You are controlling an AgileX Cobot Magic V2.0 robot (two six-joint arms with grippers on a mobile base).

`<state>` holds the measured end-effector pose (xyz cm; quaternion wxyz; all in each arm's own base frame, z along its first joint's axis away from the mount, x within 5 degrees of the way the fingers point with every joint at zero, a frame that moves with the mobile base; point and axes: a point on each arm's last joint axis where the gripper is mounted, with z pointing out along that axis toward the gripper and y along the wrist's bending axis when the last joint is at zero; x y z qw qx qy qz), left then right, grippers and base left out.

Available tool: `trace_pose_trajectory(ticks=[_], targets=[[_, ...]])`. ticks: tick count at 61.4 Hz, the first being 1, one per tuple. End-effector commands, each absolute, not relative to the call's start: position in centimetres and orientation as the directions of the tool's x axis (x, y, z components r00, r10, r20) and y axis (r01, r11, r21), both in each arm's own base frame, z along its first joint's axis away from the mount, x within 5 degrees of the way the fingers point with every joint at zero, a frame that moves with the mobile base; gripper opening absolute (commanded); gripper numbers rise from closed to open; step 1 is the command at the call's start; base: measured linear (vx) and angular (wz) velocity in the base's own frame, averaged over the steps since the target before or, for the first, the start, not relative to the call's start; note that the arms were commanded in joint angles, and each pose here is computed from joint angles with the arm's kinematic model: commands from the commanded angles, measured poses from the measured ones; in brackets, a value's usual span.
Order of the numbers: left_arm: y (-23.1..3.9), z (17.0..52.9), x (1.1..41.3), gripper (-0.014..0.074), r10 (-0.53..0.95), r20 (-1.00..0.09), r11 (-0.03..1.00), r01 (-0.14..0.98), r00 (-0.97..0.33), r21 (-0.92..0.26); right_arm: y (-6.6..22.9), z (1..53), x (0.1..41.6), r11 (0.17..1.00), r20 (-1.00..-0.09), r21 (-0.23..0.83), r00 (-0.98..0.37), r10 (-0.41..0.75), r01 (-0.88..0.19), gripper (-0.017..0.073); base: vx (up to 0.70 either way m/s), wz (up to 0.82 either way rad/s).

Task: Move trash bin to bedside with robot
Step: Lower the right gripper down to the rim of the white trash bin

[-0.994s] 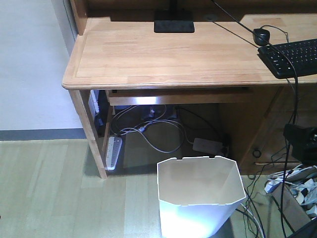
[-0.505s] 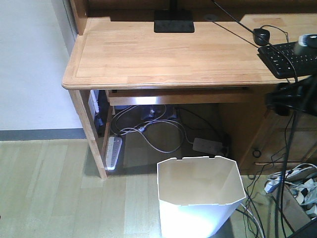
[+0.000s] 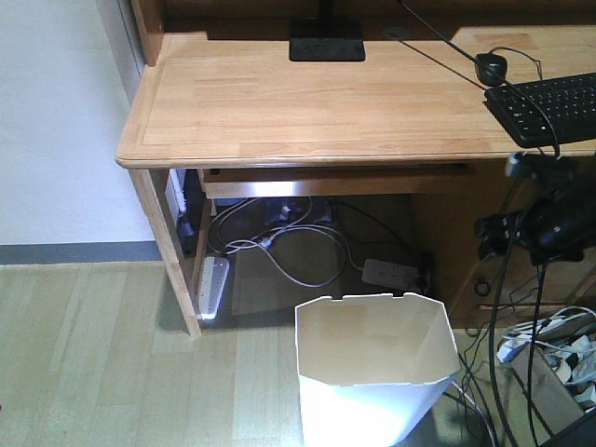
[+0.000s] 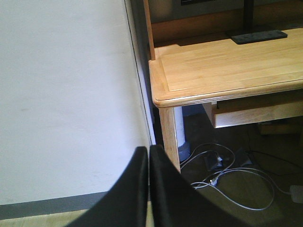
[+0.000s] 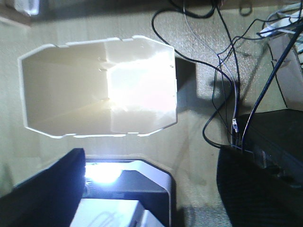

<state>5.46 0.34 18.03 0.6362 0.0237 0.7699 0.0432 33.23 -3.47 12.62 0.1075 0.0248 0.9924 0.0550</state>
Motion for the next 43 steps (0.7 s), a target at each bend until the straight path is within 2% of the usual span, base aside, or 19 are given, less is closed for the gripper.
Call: trace_pose_trajectory(ticks=[1,10,17,32,43], targets=[[0.2,17.8,5.6,-0.0006,0.083,-0.987,0.996,-0.008,-0.136,0.084,-4.1,11.6,34.8,0.996,-0.295,0.085,-0.955,0.043,0.019,0.0533,0.0,0.0],[0.2,17.8,5.6,-0.0006,0.083,-0.987,0.996,-0.008,-0.136,0.084,-4.4,7.0,35.5,0.998,-0.281,0.057,-0.959,0.043,0.028,0.0533,0.0,0.0],[0.2,17.8,5.6,-0.0006,0.083,-0.987,0.996,-0.008,-0.136,0.084,-4.6,3.6,35.6,0.999,-0.244,0.038,-0.97,-0.003,-0.012,0.0536,0.0,0.0],[0.2,17.8,5.6,-0.0006,0.083,-0.987,0.996,-0.008,-0.136,0.084,-4.7,-2.2,37.3,0.998,-0.145,0.06,-0.989,-0.026,-0.035,0.0561,0.0,0.0],[0.2,17.8,5.6,-0.0006,0.083,-0.987,0.996,-0.008,-0.136,0.084,-4.9,-5.7,38.3,0.997,-0.123,0.059,-0.991,-0.05,-0.058,0.0597,0.0,0.0]])
